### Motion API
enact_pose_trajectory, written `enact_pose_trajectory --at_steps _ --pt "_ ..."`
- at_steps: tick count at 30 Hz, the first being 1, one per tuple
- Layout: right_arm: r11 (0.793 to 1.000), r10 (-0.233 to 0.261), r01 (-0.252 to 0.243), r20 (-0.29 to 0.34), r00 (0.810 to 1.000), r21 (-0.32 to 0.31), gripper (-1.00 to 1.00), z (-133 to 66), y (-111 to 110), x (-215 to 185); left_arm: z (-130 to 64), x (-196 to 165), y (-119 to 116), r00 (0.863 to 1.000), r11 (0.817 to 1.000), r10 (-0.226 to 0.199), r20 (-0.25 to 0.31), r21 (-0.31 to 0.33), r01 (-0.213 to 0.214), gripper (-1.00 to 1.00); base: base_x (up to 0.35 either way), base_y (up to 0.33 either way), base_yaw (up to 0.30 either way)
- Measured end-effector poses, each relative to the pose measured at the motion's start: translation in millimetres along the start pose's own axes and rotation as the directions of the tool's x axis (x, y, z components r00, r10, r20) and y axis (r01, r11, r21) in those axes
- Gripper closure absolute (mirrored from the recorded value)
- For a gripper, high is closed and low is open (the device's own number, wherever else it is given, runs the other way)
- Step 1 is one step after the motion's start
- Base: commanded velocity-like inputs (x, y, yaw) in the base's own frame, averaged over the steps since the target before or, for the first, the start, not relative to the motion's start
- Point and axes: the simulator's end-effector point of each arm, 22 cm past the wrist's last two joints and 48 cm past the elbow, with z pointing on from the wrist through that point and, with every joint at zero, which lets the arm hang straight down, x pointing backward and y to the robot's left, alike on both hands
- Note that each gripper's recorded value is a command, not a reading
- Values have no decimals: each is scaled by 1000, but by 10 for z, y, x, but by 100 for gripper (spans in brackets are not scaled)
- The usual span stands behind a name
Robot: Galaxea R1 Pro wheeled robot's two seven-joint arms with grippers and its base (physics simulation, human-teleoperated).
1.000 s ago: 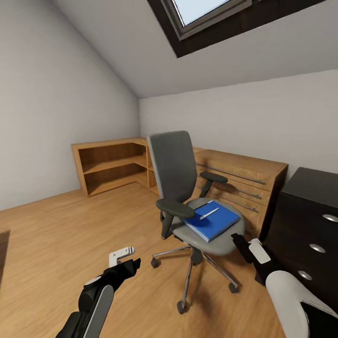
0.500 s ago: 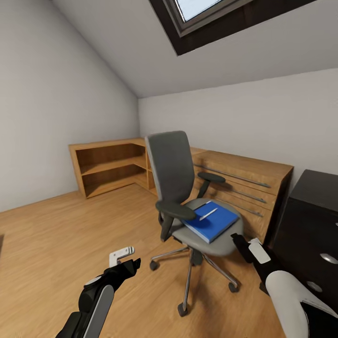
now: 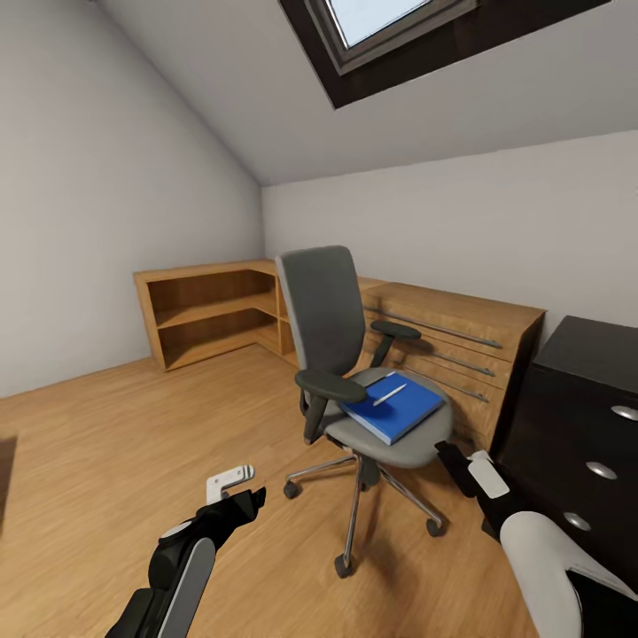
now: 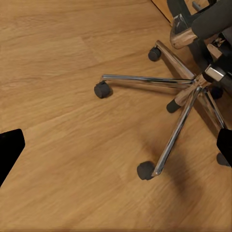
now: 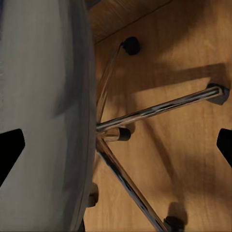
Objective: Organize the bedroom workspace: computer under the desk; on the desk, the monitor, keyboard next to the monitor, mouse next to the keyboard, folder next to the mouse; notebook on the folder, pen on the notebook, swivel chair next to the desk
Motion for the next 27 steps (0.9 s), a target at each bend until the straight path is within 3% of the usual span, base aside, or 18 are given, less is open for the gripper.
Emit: enact_pose_trajectory --at_steps 14,27 --pt "999 4 -5 -37 999 -32 -100 -5 214 302 -2 3 -3 1000 1000 1 -1 1 -1 -100 -1 0 11" --pt "999 0 -1 -43 999 -39 -100 -8 265 371 0 11 -7 1000 1000 0 -3 1 0 -100 0 0 125"
